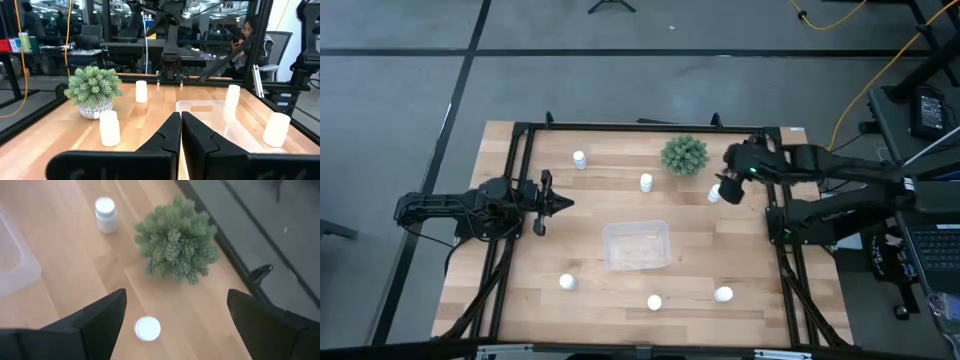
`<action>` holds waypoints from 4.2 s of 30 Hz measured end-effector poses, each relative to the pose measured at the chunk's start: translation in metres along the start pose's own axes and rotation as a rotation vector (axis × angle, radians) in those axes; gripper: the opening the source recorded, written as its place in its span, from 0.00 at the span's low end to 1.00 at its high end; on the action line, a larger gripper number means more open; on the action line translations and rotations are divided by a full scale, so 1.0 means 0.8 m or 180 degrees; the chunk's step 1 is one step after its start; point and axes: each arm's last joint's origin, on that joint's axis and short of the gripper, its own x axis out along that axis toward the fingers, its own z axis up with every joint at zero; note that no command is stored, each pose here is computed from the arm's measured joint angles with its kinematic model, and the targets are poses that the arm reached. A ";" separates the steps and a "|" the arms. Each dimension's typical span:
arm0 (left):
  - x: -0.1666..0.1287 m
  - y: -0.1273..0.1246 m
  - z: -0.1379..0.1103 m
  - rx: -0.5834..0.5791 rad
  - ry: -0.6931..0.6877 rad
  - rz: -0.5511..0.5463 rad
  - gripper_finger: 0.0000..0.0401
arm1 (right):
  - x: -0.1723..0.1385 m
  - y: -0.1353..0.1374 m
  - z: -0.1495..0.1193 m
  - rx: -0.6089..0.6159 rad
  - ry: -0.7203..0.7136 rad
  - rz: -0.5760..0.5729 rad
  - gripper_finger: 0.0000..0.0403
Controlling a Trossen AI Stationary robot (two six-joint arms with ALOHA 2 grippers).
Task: Pick and place pill bottles into a basket
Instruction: Put the white medicine bottle into the transparent bin
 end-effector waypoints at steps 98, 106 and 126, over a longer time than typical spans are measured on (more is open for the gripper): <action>0.010 0.004 -0.016 -0.0095 0.0476 0.0296 0.02 | 0.168 0.022 -0.080 0.0348 0.1416 0.0289 0.86; 0.010 0.004 -0.016 -0.0095 0.0476 0.0297 0.02 | 0.168 0.022 -0.080 0.0402 0.1421 0.0279 0.75; 0.010 0.004 -0.016 -0.0095 0.0476 0.0292 0.02 | 0.171 0.024 -0.071 0.0344 0.1171 0.0353 0.37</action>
